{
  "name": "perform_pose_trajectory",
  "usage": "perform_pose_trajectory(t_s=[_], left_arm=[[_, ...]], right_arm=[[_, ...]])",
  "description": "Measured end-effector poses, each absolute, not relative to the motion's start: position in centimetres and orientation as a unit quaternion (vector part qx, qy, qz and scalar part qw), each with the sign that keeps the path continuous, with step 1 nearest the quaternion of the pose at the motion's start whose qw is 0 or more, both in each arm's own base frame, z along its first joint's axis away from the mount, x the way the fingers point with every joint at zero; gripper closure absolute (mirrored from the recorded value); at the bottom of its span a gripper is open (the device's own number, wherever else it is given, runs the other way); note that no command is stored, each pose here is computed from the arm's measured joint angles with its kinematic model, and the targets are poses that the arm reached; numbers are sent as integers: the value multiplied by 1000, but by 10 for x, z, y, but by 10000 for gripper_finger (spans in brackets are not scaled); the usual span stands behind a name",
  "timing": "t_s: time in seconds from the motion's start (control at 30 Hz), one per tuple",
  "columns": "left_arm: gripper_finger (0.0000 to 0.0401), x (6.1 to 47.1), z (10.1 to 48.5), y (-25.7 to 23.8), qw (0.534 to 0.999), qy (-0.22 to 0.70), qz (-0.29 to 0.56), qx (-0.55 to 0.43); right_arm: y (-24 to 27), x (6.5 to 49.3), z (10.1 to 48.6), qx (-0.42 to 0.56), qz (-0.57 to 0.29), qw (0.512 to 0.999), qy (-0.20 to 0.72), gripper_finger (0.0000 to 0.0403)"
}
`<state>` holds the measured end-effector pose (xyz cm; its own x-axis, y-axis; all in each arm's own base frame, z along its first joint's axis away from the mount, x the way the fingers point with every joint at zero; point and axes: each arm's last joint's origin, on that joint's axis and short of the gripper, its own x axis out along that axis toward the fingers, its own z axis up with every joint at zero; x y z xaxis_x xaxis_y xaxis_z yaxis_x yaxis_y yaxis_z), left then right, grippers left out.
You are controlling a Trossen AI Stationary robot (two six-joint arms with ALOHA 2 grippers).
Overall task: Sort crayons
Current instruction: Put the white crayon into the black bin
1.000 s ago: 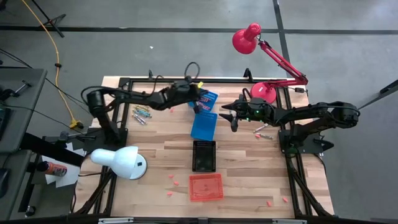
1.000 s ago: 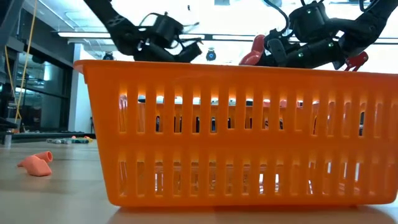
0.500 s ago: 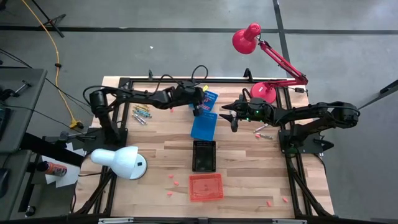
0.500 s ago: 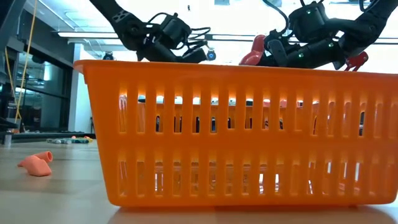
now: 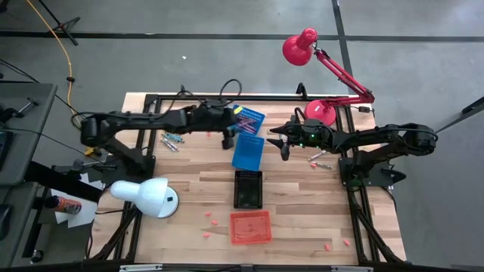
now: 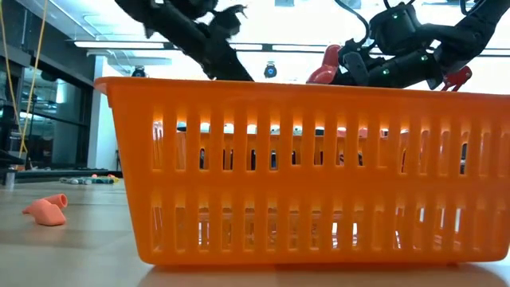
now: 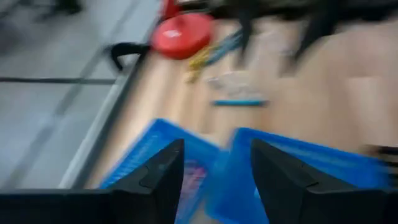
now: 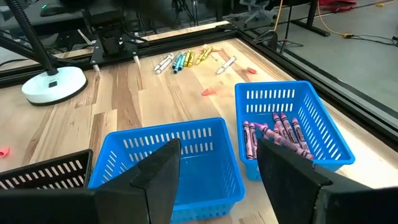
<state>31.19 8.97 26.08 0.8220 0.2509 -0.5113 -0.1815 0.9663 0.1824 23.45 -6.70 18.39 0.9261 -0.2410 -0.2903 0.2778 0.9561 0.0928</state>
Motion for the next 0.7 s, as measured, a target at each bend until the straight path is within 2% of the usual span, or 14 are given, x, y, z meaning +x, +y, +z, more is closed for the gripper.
perform_pose_trajectory(t_s=[0.13,0.4,0.57,0.7], left_arm=[[228,290,256,77,979,183,82,49],[228,245,221,63,995,-14,95,10],[229,241,216,62,995,-17,97,20],[228,241,216,62,995,-16,97,34]], right_arm=[[-67,234,184,82,-134,978,138,197],[-67,234,183,87,-135,977,140,197],[-67,234,183,86,-146,975,140,197],[-71,231,178,180,-224,947,144,197]])
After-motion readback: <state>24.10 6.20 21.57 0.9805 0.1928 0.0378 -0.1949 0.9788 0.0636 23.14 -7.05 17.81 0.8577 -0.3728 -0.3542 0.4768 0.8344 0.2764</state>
